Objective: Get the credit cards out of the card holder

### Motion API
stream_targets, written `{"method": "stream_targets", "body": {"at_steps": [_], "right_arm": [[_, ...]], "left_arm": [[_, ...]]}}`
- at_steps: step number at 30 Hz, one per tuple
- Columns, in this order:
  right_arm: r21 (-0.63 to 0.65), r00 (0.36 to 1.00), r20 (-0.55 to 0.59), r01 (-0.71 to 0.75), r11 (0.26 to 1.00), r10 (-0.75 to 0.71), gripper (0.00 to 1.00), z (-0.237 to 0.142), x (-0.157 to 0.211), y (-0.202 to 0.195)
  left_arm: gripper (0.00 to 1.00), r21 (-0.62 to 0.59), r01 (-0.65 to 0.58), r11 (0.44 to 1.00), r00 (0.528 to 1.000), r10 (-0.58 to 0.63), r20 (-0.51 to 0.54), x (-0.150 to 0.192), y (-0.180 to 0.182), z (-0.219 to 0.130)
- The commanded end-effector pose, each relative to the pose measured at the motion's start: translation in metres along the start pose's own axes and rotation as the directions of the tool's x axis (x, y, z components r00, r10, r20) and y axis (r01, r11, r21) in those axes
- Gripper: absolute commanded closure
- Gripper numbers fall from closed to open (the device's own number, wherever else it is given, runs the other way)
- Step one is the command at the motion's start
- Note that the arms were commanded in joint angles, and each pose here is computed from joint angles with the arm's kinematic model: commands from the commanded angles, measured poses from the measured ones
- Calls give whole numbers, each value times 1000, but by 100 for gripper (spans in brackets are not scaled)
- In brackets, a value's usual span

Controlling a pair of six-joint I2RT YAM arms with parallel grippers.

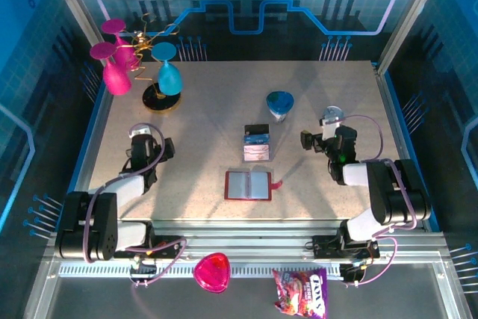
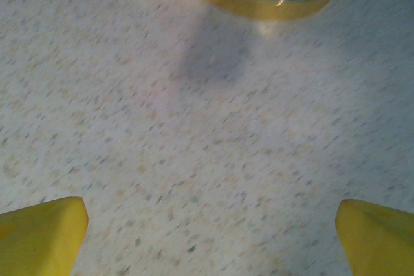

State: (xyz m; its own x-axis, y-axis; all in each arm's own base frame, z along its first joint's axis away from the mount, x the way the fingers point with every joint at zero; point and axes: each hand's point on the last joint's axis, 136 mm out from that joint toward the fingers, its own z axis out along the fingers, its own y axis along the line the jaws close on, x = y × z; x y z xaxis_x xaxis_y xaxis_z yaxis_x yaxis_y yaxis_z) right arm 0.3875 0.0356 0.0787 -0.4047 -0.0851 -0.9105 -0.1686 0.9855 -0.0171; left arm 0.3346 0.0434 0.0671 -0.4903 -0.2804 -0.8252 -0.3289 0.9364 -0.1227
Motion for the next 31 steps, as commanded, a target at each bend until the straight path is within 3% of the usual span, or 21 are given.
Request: {"method": "stream_targets", "body": {"at_steps": [1, 14, 18, 31], "right_arm": [[44, 995, 97, -8, 999, 3, 0, -2, -21, -11], [22, 996, 84, 18, 1000, -20, 0, 2, -22, -4], [18, 996, 84, 19, 1000, -21, 0, 2, -22, -3], [34, 996, 94, 11, 999, -14, 0, 0, -22, -7]], "left_arm": [[1, 170, -11, 985, 962, -36, 271, -60, -29, -8], [1, 307, -127, 943, 951, 29, 307, -44, -52, 12], [0, 302, -144, 942, 969, 72, 236, -43, -59, 23], [1, 299, -195, 934, 965, 128, 230, -41, -72, 25]]}}
